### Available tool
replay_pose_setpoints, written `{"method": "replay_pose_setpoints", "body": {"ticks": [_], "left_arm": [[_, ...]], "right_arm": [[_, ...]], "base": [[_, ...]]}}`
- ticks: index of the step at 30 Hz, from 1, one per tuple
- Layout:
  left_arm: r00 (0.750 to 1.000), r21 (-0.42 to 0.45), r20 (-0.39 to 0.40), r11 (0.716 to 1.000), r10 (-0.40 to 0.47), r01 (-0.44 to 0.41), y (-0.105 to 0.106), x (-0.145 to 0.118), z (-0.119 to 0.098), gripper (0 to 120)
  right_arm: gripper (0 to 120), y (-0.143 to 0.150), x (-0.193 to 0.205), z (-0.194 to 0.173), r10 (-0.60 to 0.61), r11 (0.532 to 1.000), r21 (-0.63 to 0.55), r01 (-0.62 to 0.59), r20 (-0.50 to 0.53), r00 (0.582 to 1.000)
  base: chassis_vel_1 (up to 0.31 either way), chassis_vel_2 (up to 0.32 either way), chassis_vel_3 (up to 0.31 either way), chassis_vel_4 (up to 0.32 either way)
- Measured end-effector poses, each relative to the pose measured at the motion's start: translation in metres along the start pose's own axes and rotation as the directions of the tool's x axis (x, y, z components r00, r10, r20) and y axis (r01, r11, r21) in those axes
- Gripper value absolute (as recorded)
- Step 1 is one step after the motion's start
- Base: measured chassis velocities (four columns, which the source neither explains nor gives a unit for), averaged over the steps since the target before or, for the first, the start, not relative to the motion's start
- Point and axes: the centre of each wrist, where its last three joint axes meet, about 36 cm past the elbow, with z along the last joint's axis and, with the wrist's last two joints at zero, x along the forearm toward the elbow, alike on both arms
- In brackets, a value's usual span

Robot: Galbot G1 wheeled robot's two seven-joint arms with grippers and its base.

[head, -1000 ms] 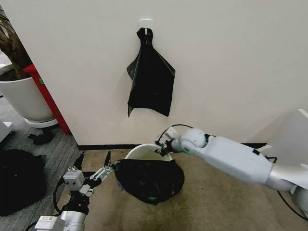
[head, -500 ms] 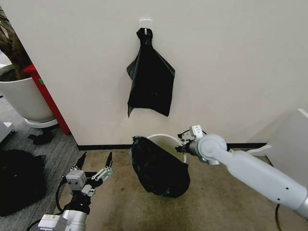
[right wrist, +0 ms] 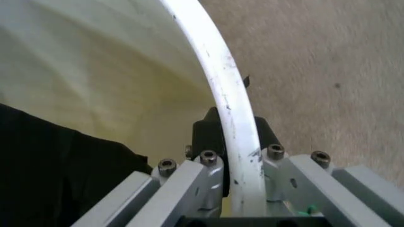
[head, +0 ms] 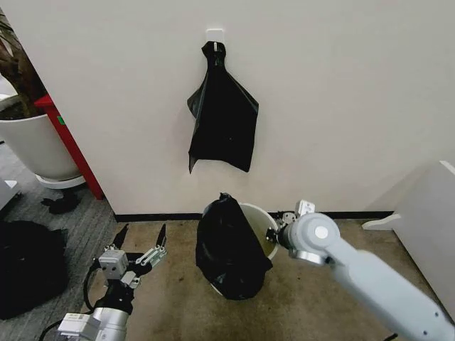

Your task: Place the garbage bag over the trash bin.

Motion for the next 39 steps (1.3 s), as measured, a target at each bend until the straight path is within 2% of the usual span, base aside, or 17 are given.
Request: {"method": "replay_pose_setpoints", "body": {"ticks": [6,20,29,32,34,39], "left_arm": [[1.000,-0.002,-0.004,1.000,-0.003,0.003,-0.001,0.002,0.002,100],[1.000,-0.011,0.003,1.000,-0.002,0.002,-0.002,0.006,0.002,100],[1.000,-0.011,0.013,1.000,0.003,-0.003,-0.003,0.005,-0.001,100],[1.000,-0.009,0.018,1.000,0.004,-0.004,-0.003,0.004,-0.002,100],[1.000,-0.009,0.019,1.000,0.004,-0.004,-0.003,0.004,-0.002,100],[1.000,-0.006,0.027,1.000,0.006,-0.006,-0.004,0.002,-0.002,100]], "right_arm": [[0,-0.009,-0.017,0.014,0.057,0.997,-0.051,-0.056,0.018,0.998],[0,-0.013,-0.035,0.041,0.073,0.995,-0.067,-0.069,0.050,0.996],[31,-0.018,-0.031,0.047,0.072,0.996,-0.058,-0.069,0.057,0.996],[44,-0.022,-0.016,0.043,0.055,0.997,-0.053,-0.051,0.080,0.995],[47,-0.023,-0.012,0.042,0.051,0.998,-0.048,-0.047,0.087,0.995],[69,-0.032,0.011,0.039,0.028,1.000,-0.010,-0.027,0.136,0.990]], "base": [[0.000,0.000,0.000,0.000],[0.000,0.000,0.000,0.000],[0.000,0.000,0.000,0.000],[0.000,0.000,0.000,0.000],[0.000,0.000,0.000,0.000],[0.000,0.000,0.000,0.000]]}}
